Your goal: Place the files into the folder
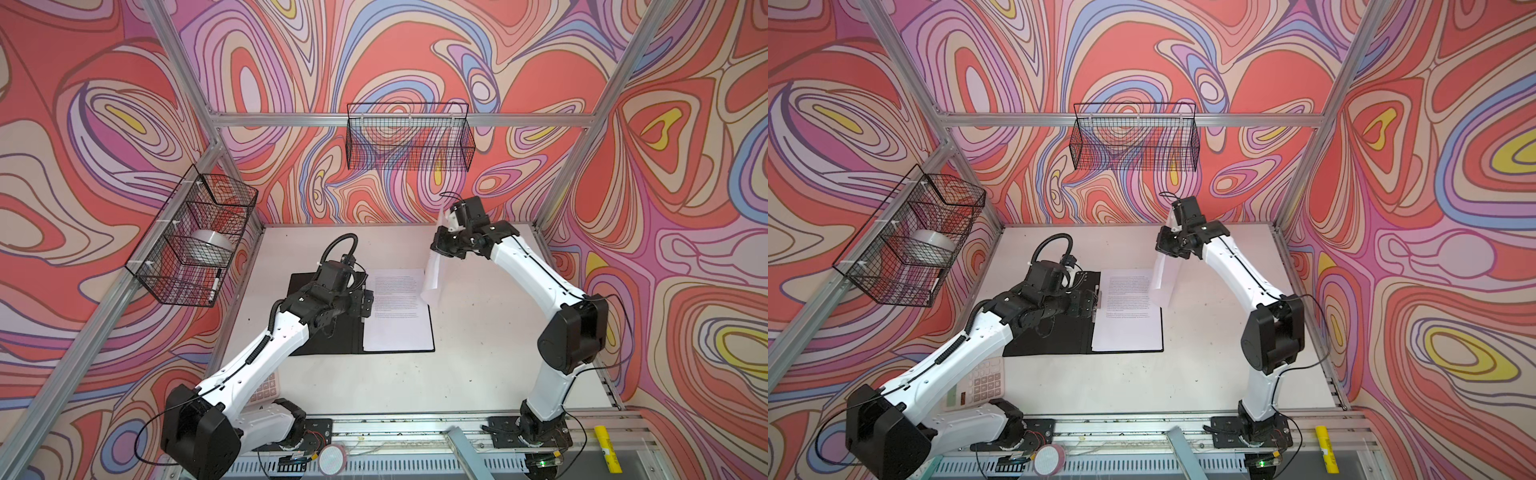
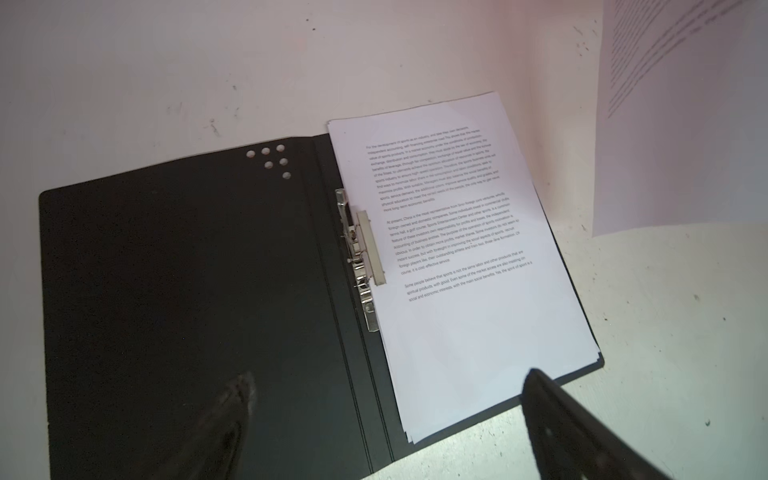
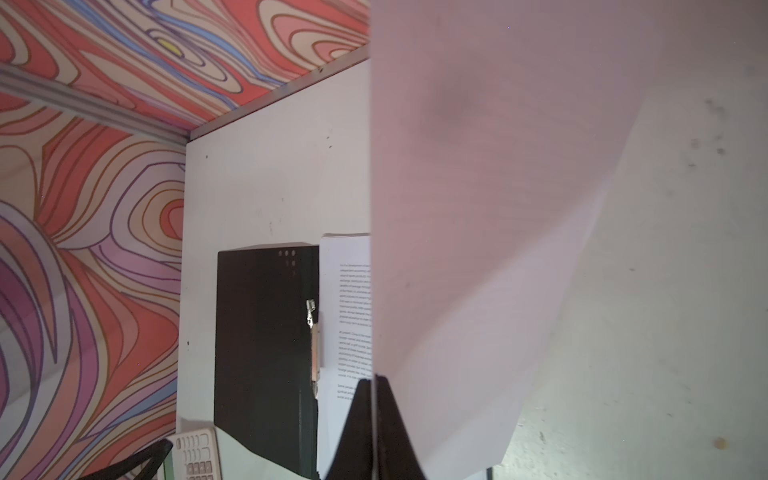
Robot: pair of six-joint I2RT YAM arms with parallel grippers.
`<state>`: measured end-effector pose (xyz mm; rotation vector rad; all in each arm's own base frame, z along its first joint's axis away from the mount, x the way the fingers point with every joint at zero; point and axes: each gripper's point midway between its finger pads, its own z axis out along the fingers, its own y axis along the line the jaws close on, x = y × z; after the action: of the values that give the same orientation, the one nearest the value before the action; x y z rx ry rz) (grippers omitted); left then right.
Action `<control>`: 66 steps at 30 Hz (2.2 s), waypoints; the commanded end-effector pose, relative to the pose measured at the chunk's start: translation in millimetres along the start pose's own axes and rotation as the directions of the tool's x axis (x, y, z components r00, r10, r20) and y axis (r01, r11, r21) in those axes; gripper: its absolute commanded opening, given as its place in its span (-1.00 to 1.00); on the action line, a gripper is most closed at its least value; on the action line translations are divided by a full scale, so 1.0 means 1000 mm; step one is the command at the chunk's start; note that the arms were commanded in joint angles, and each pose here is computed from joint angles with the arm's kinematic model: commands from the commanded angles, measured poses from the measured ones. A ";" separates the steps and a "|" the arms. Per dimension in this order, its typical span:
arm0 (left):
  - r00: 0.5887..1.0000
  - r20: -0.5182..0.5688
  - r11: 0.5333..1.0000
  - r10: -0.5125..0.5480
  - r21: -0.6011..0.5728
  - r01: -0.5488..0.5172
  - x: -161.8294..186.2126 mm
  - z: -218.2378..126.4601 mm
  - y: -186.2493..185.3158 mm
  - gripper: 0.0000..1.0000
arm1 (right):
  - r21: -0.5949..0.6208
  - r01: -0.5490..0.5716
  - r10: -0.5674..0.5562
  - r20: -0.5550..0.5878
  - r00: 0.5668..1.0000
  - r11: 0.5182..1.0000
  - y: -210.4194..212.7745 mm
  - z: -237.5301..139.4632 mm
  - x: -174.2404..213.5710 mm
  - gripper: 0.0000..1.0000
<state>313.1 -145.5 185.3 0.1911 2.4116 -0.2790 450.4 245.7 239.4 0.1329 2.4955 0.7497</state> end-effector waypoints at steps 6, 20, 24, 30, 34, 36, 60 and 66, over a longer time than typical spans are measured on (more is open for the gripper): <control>0.997 -0.019 0.997 -0.071 -0.017 0.070 -0.004 0.003 0.012 1.00 | -0.242 0.009 -0.024 -0.062 0.998 0.970 0.083 -0.010 0.014 -1.00; 0.995 -0.045 0.996 -0.085 -0.008 0.085 -0.001 0.008 0.013 1.00 | -0.086 -0.059 0.042 -0.177 0.983 0.995 -0.042 0.035 0.067 -1.00; 0.995 -0.055 0.996 -0.087 -0.001 0.087 0.000 0.009 0.011 0.99 | 0.018 -0.037 0.041 -0.253 0.967 0.999 -0.089 0.069 0.106 -1.00; 0.994 -0.062 0.996 -0.088 -0.006 0.088 0.001 0.010 0.012 0.99 | 0.060 -0.069 0.083 -0.268 0.960 0.996 -0.110 0.082 0.128 -1.00; 0.994 -0.064 0.996 -0.092 0.001 0.092 0.001 0.010 0.011 0.99 | 0.062 -0.062 0.077 -0.287 0.955 0.996 -0.106 0.085 0.139 -1.00; 0.993 -0.070 0.996 -0.093 0.003 0.093 0.002 0.011 0.010 0.99 | 0.062 -0.061 0.077 -0.296 0.952 0.996 -0.104 0.088 0.145 -1.00; 0.992 -0.082 0.995 -0.100 0.017 0.101 0.003 0.013 0.008 0.99 | 0.015 0.024 -0.017 -0.354 0.935 1.000 -0.088 0.103 0.163 -1.00; 0.990 -0.092 0.994 -0.103 0.028 0.106 0.004 0.015 0.005 1.00 | 0.008 0.015 -0.012 -0.356 0.935 1.000 -0.084 0.107 0.164 -1.00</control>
<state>319.1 -144.6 168.1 0.1145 2.4970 -0.3532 364.5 257.0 39.9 0.0007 2.8545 0.7927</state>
